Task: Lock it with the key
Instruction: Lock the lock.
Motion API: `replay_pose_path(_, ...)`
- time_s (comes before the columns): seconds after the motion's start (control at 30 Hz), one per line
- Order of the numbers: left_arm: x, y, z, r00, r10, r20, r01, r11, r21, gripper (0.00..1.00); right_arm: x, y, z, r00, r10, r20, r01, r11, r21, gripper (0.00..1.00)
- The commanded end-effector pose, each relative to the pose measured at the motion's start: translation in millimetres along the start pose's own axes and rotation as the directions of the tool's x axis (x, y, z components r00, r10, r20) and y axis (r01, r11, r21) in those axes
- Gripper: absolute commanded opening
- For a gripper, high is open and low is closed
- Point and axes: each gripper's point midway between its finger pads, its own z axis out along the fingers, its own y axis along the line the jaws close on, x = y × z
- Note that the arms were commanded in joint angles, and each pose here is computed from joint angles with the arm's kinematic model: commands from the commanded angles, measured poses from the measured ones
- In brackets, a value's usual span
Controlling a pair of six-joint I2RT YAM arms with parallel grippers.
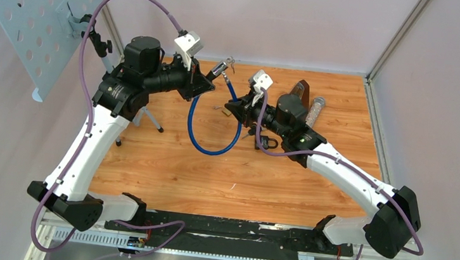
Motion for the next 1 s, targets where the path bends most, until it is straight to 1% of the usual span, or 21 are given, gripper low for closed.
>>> replay_pose_path(0.0,-15,-7,-3,0.998,0.033,0.049,-0.035,0.999,0.033,0.0,-31,17,4,0.995,-0.035,0.092,0.041,0.997,-0.072,0.0)
replay_pose_path(0.1,-18,-14,-4,0.998,0.025,0.061,-0.029,0.997,0.071,0.0,-30,18,5,0.995,-0.033,0.09,0.04,0.996,-0.08,0.0)
replay_pose_path(0.23,-20,-17,-6,0.997,0.022,0.077,-0.029,0.996,0.081,0.0,-27,19,7,0.996,-0.022,0.083,0.029,0.996,-0.085,0.0)
replay_pose_path(0.57,-11,-18,-4,0.998,0.026,0.051,-0.031,0.995,0.095,0.0,-42,21,4,0.993,-0.024,0.116,0.035,0.996,-0.086,0.0)
replay_pose_path(0.73,4,-14,-3,0.999,0.045,-0.012,-0.044,0.996,0.083,0.0,-48,18,3,0.991,-0.035,0.127,0.044,0.996,-0.071,0.0)
replay_pose_path(0.83,16,-7,-2,0.995,0.082,-0.057,-0.078,0.995,0.06,0.0,-52,16,3,0.991,-0.044,0.13,0.051,0.997,-0.056,0.0)
replay_pose_path(0.9,28,-3,0,0.988,0.115,-0.107,-0.111,0.993,0.039,0.0,-55,14,2,0.989,-0.059,0.135,0.066,0.997,-0.047,0.0)
replay_pose_path(0.97,44,4,0,0.973,0.138,-0.183,-0.142,0.99,-0.012,0.0,-56,11,1,0.988,-0.087,0.129,0.092,0.995,-0.031,0.0)
